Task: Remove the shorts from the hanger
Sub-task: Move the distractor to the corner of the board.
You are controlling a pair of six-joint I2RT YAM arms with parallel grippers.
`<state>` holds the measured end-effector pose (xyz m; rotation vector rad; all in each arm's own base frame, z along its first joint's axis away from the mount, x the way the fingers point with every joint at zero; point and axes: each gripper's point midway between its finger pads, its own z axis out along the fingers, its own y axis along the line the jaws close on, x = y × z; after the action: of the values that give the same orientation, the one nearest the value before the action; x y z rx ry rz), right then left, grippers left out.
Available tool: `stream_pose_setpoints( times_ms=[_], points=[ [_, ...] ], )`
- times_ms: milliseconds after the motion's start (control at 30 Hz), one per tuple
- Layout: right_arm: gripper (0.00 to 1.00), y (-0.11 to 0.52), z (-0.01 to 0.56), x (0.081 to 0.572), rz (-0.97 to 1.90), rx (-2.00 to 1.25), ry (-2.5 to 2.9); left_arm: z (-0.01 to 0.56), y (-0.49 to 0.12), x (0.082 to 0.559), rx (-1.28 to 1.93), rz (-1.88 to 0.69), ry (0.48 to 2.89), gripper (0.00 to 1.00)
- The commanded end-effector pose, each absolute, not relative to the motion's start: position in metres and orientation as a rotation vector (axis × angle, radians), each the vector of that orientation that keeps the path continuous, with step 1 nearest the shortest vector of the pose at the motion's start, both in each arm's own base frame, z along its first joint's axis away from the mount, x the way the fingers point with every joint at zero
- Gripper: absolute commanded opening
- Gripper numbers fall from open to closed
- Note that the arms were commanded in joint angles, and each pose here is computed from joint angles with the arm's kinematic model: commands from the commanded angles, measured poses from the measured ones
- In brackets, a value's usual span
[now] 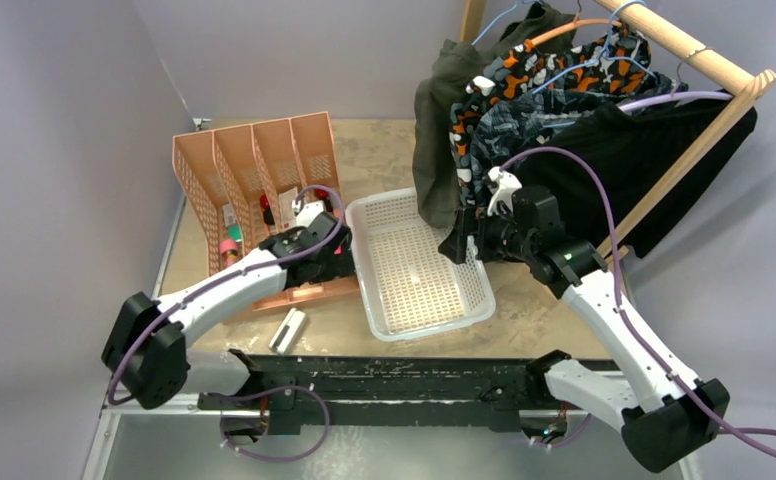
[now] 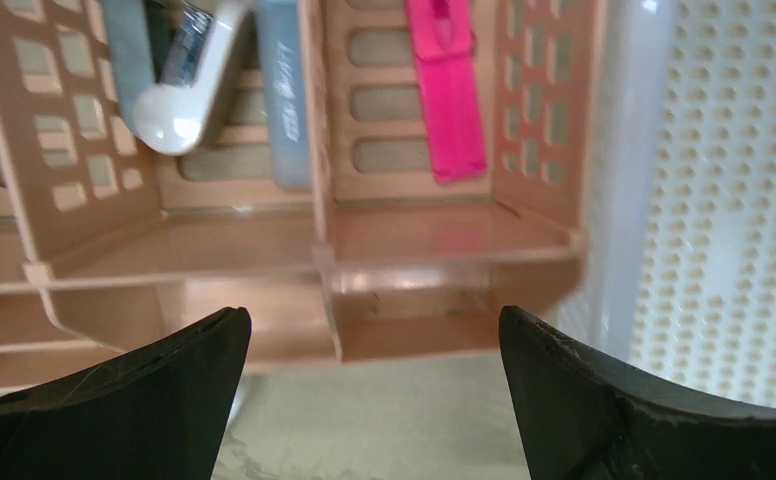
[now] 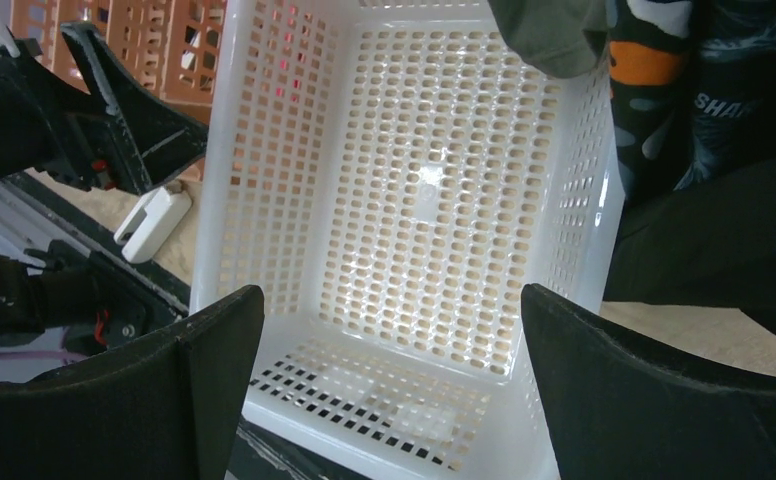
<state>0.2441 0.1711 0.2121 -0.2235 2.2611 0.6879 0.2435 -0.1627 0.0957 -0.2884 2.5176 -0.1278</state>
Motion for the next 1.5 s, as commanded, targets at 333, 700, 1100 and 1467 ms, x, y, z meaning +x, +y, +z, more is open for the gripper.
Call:
stream_pose_setpoints(
  times_ms=[333,700,1100,1467],
  points=[
    [0.99,0.17,0.232,0.268,0.621,-0.189,2.193,0.09,-0.09,0.329,-0.403,0.26,2.422,0.96],
    [0.99,0.163,0.23,0.263,0.596,-0.174,2.197,0.091,-0.071,0.383,-0.401,0.288,2.43,0.96],
    [0.99,0.168,0.239,0.259,0.628,-0.237,2.172,0.136,-0.041,0.4,-0.417,0.324,2.356,0.98],
    [0.99,0.165,0.234,0.267,0.585,-0.223,2.173,0.143,-0.1,0.346,-0.408,-0.281,2.469,0.97]
  ],
)
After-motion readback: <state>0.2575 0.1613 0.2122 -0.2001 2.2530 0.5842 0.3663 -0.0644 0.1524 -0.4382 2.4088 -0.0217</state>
